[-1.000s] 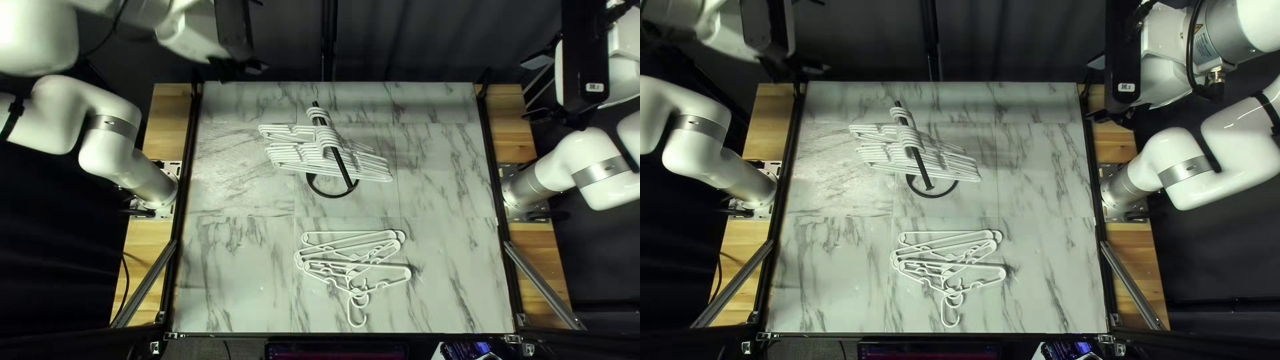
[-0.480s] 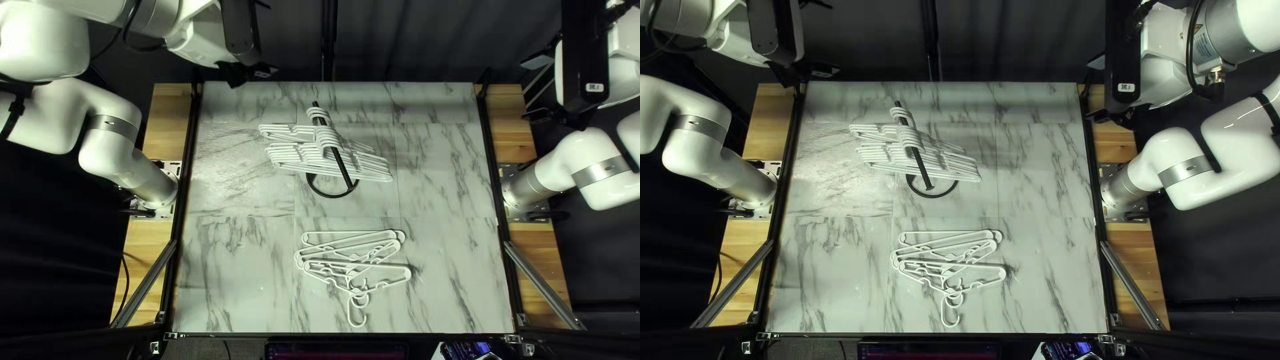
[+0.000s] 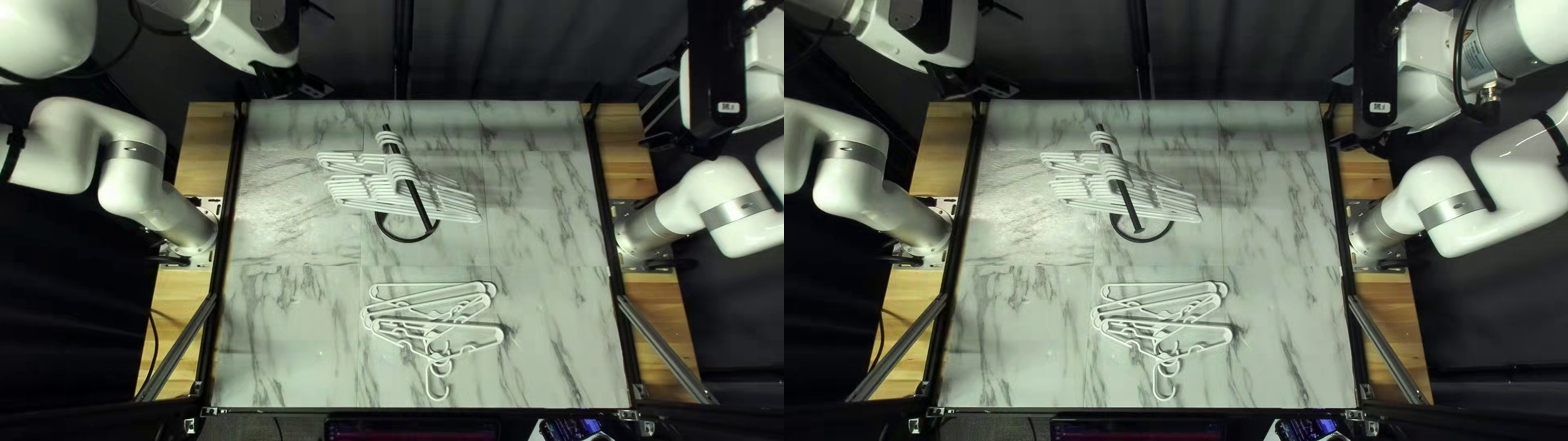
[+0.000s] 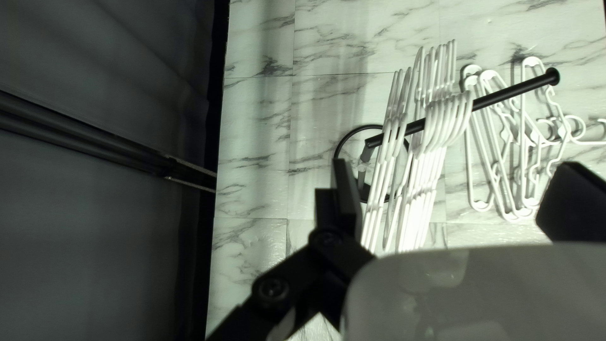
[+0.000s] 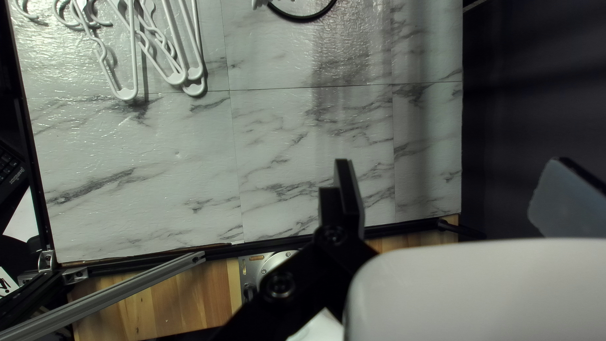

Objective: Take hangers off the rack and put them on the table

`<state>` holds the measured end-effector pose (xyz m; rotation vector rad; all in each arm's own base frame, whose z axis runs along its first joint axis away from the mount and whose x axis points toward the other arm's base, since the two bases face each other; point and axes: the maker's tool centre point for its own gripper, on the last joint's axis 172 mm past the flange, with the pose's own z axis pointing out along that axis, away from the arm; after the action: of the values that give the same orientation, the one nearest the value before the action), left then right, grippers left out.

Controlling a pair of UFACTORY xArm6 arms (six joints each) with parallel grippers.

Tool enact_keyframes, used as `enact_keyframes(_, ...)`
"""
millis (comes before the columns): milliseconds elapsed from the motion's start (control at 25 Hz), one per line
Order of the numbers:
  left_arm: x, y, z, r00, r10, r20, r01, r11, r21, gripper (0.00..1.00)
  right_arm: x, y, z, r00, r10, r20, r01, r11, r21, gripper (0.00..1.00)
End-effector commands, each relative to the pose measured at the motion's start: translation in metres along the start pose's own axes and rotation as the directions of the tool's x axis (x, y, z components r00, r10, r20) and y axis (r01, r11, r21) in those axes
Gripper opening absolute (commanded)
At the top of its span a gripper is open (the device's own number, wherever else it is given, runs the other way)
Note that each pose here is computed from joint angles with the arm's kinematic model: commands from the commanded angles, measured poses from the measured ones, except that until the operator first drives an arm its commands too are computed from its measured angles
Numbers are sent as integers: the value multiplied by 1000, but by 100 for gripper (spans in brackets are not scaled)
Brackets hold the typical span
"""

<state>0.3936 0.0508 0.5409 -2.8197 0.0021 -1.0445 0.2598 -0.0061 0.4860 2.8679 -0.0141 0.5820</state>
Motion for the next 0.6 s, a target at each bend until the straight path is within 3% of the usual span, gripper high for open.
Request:
enact_keyframes(40,0,0,0,1000,0,0,0,1000,0,100,0,0,0,1000,0,0,0,1000,0,100)
enact_keyframes(160,0,0,0,1000,0,0,0,1000,0,100,0,0,0,1000,0,0,0,1000,0,100)
enact_keyframes(280,-2,6,8,1000,14,11,-14,999,46,100,0,0,0,1000,0,0,0,1000,0,100)
enact_keyframes(600,-2,6,8,1000,14,11,-14,999,46,100,0,0,0,1000,0,0,0,1000,0,100)
